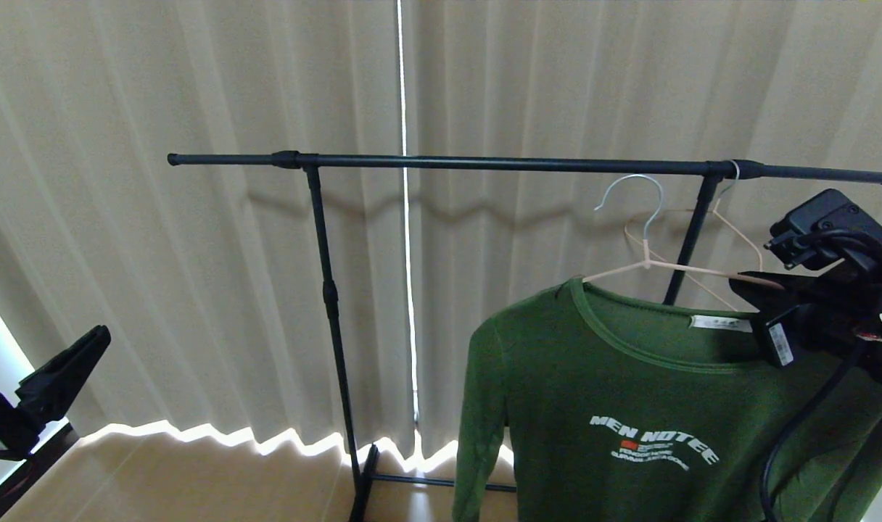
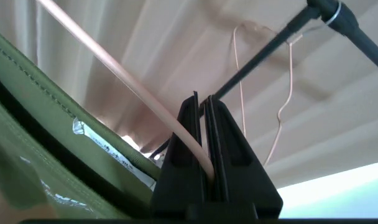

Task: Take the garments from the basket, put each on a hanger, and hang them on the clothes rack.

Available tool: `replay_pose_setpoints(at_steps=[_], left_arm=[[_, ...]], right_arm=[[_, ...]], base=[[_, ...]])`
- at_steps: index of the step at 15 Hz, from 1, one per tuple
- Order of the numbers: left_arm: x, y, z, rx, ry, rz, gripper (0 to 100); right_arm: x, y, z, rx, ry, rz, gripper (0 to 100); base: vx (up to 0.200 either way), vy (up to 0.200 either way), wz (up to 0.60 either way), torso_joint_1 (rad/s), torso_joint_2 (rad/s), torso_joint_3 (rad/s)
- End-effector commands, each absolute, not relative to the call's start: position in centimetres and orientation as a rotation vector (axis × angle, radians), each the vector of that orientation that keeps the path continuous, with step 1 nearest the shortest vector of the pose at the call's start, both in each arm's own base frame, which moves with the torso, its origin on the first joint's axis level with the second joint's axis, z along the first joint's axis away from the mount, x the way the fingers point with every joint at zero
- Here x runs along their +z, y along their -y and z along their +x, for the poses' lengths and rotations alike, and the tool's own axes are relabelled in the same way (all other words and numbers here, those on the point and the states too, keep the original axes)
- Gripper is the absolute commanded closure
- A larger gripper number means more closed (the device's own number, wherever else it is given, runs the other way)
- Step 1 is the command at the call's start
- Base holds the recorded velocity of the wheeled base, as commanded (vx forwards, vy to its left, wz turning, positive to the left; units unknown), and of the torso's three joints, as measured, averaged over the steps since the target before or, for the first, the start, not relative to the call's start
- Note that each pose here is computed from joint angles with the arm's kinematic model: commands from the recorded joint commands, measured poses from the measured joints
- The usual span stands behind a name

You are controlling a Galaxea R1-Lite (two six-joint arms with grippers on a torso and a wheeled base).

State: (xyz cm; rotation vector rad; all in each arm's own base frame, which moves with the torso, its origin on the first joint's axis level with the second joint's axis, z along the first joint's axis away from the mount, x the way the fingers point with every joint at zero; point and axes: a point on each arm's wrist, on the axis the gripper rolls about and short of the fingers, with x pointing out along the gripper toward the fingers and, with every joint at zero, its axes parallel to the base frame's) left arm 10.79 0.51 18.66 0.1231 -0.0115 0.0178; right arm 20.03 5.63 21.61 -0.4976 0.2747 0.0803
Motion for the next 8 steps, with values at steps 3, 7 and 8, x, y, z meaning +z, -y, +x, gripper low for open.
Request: replay_pose_setpoints(at_steps=[3, 7, 8], left_arm=[[18.95, -0.47, 11.31, 0.011, 0.009, 0.126, 0], [19.16, -0.18, 10.84, -0.012, 0.032, 0.137, 0], [19.08, -0.16, 10.89, -0.014, 0.027, 0.137, 0]], right_arm=[[20.49, -4.74, 19.59, 0.052, -0.311, -0.496, 100], [20.50, -4.41, 19.21, 0.036, -0.308, -0.493, 100], [20.50, -4.38, 19.22, 0.035, -0.308, -0.493, 100]], base=[[0.000, 0.000, 0.00, 0.000, 0.00, 0.000], [0.200, 0.000, 0.00, -0.007, 0.00, 0.007], [0.200, 0.000, 0.00, 0.002, 0.00, 0.007]])
